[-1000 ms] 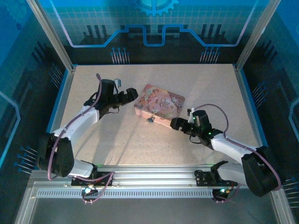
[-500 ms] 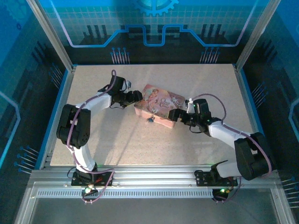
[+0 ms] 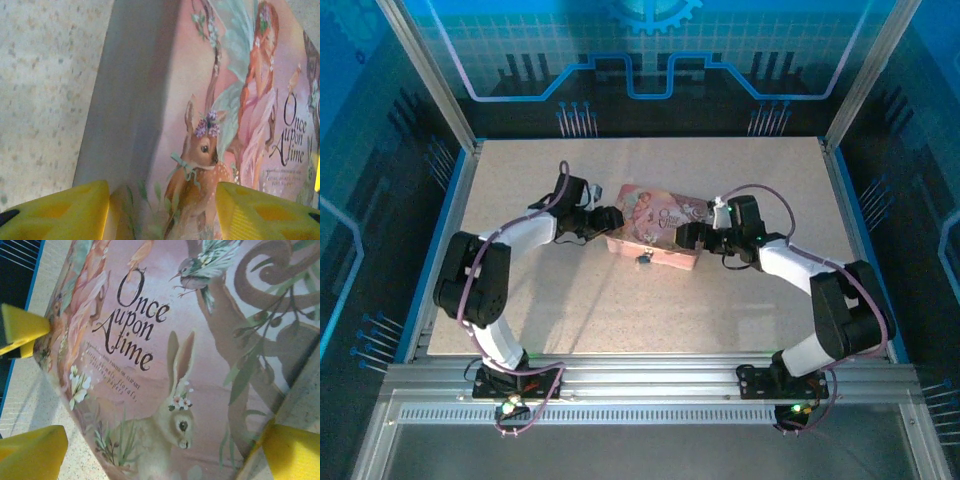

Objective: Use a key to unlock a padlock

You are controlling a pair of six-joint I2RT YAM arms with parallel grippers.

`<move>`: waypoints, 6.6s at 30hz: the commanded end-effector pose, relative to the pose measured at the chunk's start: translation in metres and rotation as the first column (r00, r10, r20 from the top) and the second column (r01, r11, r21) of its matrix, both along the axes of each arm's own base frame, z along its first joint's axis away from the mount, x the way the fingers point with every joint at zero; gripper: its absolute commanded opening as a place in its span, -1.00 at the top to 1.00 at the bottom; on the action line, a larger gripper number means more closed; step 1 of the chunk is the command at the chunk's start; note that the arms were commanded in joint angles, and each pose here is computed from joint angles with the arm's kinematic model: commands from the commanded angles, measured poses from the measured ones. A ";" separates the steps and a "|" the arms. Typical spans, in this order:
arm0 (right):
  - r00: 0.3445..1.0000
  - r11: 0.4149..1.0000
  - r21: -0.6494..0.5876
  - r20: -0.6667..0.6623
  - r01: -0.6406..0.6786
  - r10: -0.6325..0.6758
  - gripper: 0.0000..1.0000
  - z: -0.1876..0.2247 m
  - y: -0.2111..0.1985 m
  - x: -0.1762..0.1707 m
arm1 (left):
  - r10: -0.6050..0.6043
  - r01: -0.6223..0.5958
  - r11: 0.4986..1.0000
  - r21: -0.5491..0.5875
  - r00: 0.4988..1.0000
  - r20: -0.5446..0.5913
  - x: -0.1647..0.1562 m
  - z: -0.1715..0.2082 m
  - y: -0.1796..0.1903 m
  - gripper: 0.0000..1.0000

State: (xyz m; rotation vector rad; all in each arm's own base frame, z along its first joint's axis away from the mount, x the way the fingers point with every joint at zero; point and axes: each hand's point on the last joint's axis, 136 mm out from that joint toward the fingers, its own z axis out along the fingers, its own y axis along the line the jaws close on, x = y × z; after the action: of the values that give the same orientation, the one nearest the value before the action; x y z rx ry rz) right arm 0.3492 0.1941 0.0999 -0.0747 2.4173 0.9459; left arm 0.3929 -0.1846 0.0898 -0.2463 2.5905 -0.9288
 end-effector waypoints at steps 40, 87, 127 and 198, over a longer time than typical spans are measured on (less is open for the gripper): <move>0.943 0.986 0.088 0.315 -0.142 0.108 -0.99 0.051 0.032 -0.039 | 0.045 -0.029 0.993 -0.117 0.990 0.131 -0.079 0.108 -0.004 -0.44; 0.924 0.942 0.149 0.292 -0.300 0.248 -0.27 -0.026 0.124 -0.049 | -0.038 0.034 0.997 -0.074 0.998 -0.050 -0.060 0.028 -0.043 -0.40; 0.896 0.919 0.190 0.357 -0.346 0.264 0.16 -0.031 0.131 -0.050 | -0.011 0.005 0.998 -0.066 0.996 -0.090 -0.064 0.011 -0.039 -0.39; 0.997 0.893 0.447 0.076 -0.048 0.015 1.00 -0.035 0.108 -0.033 | 0.028 -0.034 0.999 -0.041 0.990 -0.137 -0.086 -0.010 -0.027 -0.39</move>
State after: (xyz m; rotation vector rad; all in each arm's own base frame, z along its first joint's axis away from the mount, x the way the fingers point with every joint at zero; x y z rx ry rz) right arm 0.3069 0.3011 0.0499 0.0057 2.1539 1.4221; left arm 0.3386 -0.2246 0.1251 -0.2592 2.4970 -1.0794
